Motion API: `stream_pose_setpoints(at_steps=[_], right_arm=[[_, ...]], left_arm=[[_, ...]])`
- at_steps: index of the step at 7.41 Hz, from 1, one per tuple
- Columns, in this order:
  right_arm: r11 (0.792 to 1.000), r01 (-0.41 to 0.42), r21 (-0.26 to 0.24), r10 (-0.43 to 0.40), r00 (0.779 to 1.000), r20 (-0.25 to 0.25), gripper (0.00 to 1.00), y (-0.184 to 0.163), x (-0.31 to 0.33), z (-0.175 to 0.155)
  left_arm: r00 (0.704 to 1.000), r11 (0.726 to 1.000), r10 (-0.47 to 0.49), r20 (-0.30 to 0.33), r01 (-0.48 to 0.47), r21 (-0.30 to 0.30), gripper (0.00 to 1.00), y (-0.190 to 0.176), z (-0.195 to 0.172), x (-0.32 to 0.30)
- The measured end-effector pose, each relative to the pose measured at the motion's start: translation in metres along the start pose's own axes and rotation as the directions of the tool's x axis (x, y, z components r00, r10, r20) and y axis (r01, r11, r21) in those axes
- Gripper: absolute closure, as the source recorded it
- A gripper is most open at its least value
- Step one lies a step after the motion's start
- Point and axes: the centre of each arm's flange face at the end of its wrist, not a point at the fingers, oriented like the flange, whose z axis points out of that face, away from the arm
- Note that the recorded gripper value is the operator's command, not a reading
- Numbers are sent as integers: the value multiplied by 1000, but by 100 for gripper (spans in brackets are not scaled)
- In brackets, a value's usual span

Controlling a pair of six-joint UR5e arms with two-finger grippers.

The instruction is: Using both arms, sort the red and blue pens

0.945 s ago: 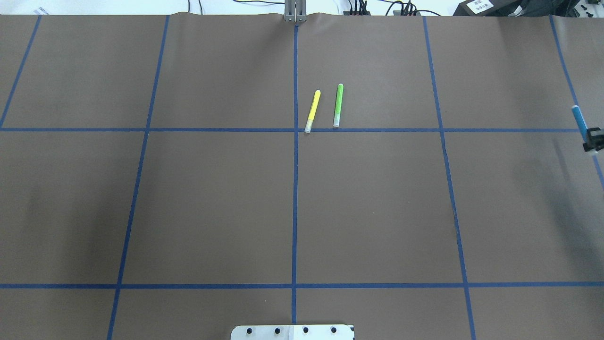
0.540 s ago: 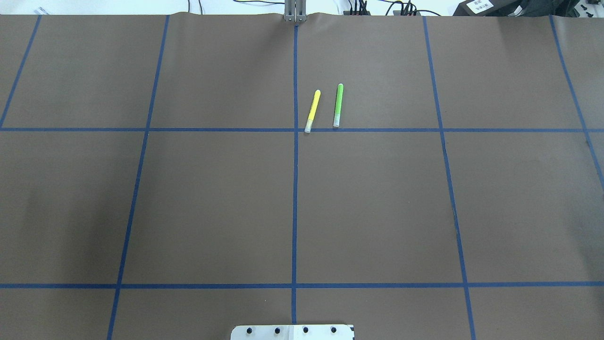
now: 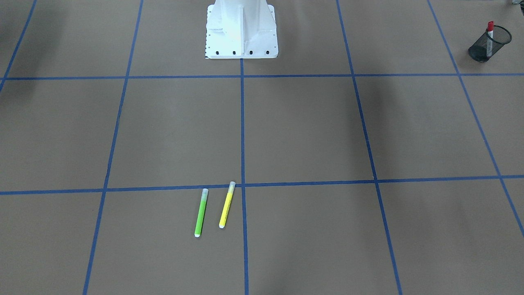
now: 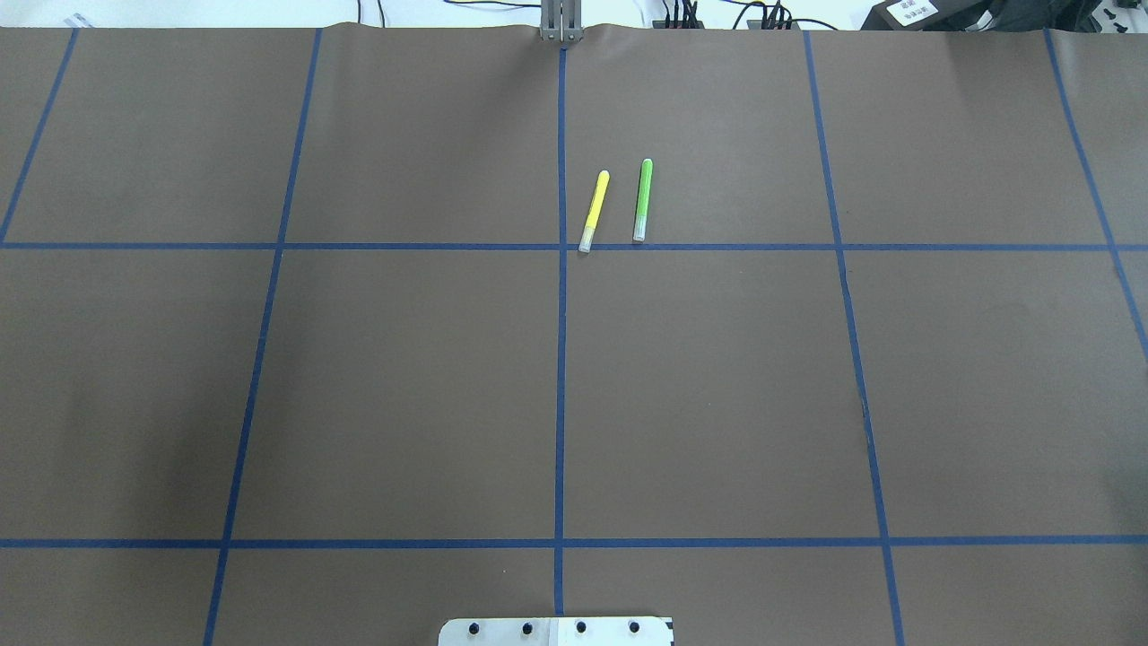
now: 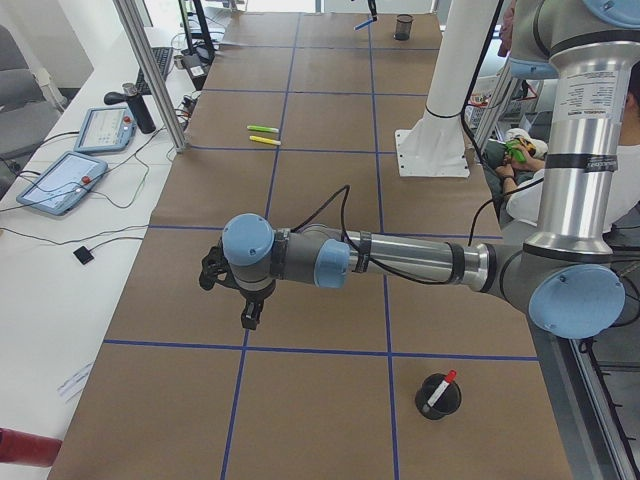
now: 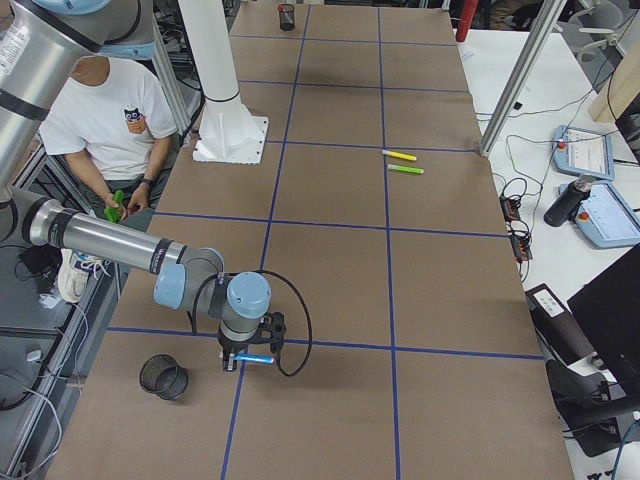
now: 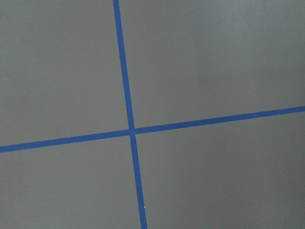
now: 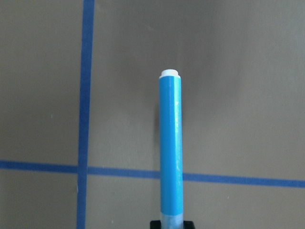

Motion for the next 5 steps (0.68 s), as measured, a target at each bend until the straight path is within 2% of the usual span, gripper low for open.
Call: stream_pose_setpoints(at_steps=[2, 4, 5], right_arm=[[989, 5, -149, -6, 1000, -9, 100, 18, 23, -35], [961, -34, -274, 41, 999, 19, 100, 39, 32, -40], [940, -58, -336, 77, 996, 44, 100, 51, 33, -36]], left_arm=[[1000, 1000, 18, -18, -18, 16, 0, 7, -9, 14], [999, 999, 28, -21, -28, 24, 0, 8, -12, 19], [999, 999, 32, -21, -32, 27, 0, 8, -14, 20]])
